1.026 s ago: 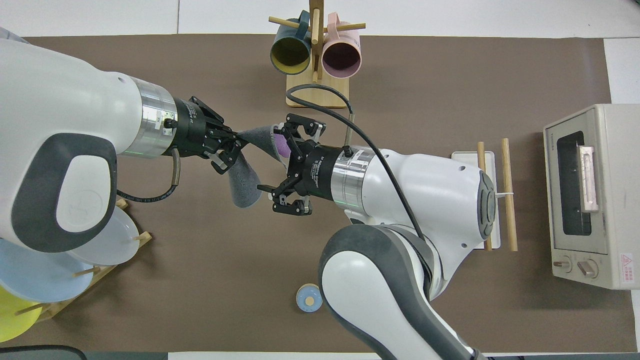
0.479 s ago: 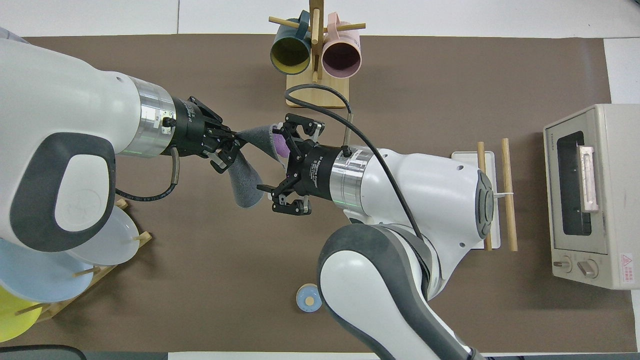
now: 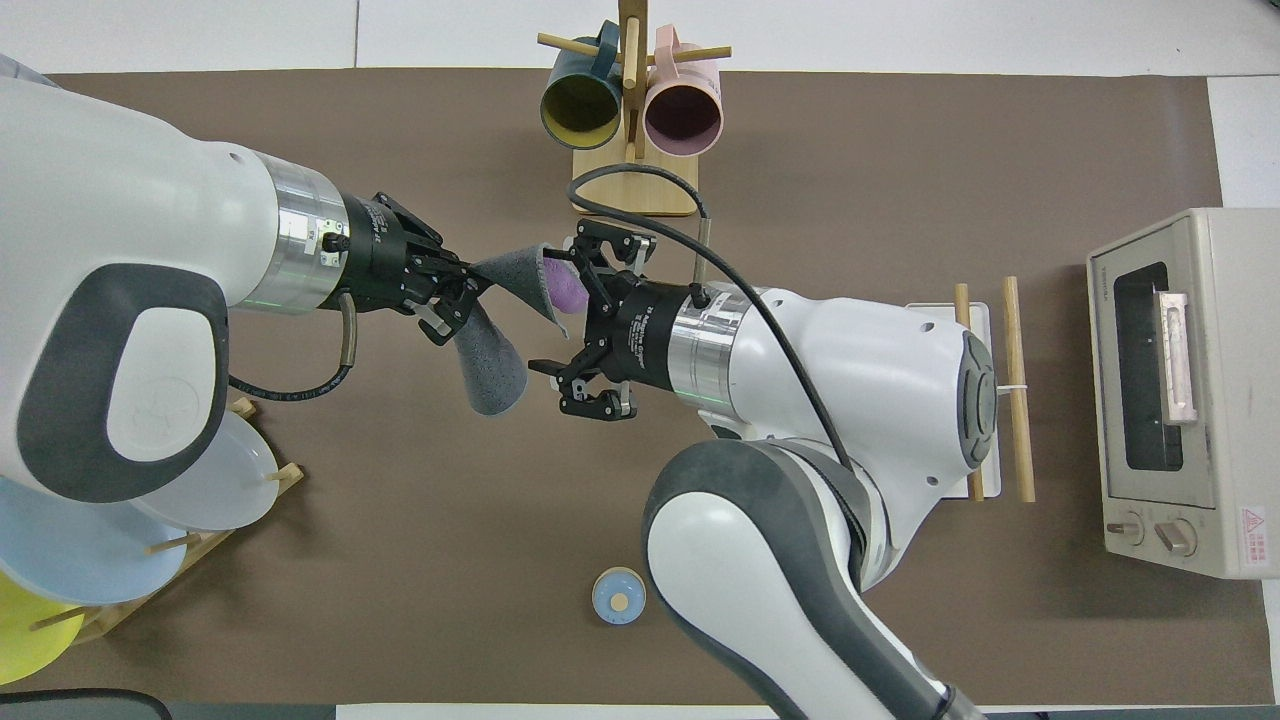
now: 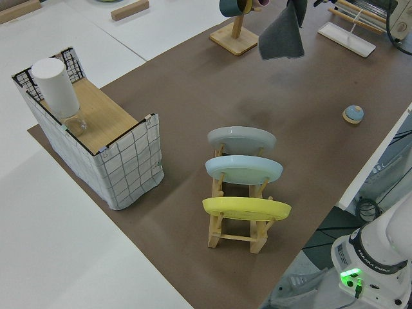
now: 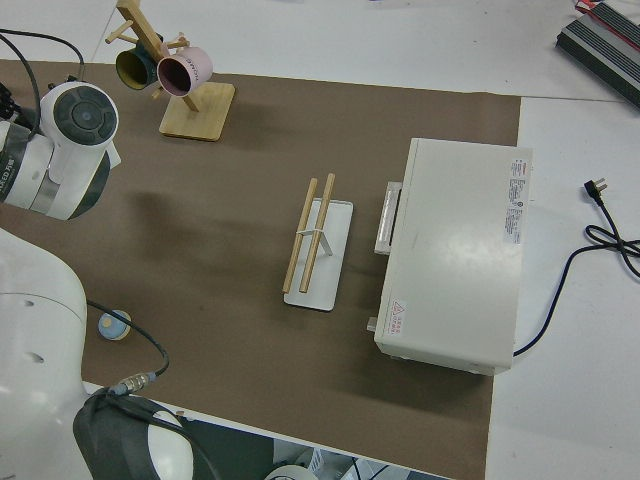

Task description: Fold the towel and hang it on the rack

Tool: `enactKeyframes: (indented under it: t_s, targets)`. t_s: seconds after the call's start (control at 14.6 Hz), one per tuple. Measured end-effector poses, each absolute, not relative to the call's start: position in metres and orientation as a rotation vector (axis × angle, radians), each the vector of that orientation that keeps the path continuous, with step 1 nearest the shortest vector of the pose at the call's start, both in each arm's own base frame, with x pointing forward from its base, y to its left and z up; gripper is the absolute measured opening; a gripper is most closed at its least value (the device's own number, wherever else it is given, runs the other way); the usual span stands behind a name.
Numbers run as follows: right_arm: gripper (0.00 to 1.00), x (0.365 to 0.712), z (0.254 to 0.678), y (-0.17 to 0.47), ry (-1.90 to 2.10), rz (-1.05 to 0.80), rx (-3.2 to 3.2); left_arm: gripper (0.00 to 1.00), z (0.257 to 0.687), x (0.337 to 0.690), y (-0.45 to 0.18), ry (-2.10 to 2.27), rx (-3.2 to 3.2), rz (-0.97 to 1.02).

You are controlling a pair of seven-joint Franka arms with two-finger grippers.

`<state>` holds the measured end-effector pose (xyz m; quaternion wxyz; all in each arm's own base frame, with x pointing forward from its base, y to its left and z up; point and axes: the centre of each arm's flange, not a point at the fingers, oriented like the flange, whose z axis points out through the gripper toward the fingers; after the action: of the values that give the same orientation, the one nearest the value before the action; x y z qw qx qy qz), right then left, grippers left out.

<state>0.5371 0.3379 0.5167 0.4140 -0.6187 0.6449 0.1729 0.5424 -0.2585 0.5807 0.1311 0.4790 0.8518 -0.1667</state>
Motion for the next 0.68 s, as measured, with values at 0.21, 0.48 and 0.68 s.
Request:
enactKeyframes:
  t_s: [0.21, 0.48, 0.68]
  targets:
    - [1.00, 0.533, 0.513, 0.345, 1.635, 0.455, -1.550, 0.02, 0.581, 0.542, -0.258, 2.474, 1.389, -0.484]
    - [1.00, 0.519, 0.513, 0.370, 1.659, 0.487, -1.524, 0.02, 0.581, 0.542, -0.258, 2.481, 1.379, -0.486]
    - [1.00, 0.523, 0.511, 0.366, 1.672, 0.485, -1.511, 0.02, 0.581, 0.542, -0.258, 2.484, 1.375, -0.487]
